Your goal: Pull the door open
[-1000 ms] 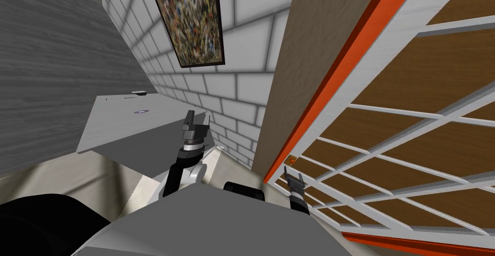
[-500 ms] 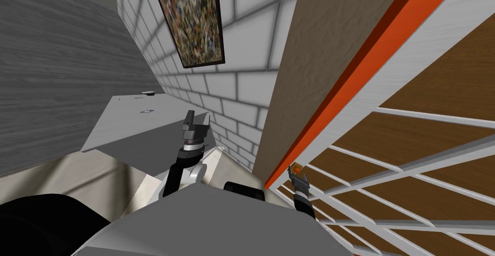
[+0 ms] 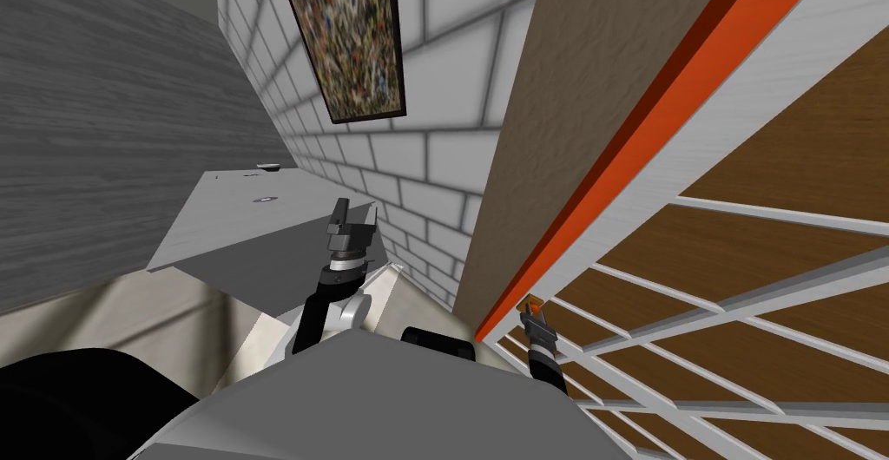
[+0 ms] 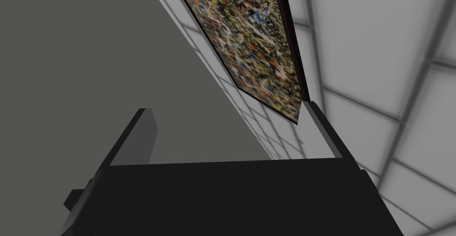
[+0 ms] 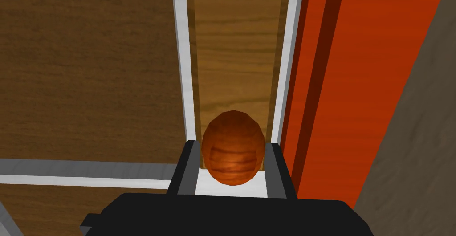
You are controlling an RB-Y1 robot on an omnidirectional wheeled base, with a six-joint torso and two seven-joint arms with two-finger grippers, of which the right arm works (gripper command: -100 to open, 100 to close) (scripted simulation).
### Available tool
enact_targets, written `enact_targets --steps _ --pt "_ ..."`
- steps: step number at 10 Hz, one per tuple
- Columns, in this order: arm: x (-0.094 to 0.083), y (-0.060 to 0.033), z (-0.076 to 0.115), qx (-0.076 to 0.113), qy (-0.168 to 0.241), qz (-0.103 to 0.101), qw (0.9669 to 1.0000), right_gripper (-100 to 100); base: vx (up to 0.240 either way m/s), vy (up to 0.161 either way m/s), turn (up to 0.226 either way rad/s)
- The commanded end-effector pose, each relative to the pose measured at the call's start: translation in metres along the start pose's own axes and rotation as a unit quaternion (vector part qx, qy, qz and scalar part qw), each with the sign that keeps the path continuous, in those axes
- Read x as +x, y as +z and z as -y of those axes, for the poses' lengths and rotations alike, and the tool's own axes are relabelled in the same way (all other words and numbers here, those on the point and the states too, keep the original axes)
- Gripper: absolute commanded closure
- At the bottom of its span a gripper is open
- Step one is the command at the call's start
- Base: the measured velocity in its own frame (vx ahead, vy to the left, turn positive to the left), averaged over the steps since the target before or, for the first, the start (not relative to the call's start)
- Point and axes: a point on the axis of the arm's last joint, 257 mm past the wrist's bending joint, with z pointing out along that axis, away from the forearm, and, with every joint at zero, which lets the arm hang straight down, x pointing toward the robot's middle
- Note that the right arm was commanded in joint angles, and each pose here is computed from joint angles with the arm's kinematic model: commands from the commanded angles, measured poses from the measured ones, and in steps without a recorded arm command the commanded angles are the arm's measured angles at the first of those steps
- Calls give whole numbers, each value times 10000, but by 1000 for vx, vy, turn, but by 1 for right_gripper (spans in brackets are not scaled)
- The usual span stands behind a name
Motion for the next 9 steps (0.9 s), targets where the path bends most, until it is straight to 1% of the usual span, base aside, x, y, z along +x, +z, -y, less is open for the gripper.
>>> enact_targets --steps 1,4,5,6,9 --pt "6 3 -13 -8 5 -10 10000 100 0 0 0" --pt "6 3 -13 -8 5 -10 10000 100 0 0 0" --pt "2 3 5 9 156 -1 9999 100 -15 0 16" --pt "2 5 8 12 219 -1 9998 100 -24 -1 28" --pt "4 17 23 34 585 2 9983 100 -24 -3 32"
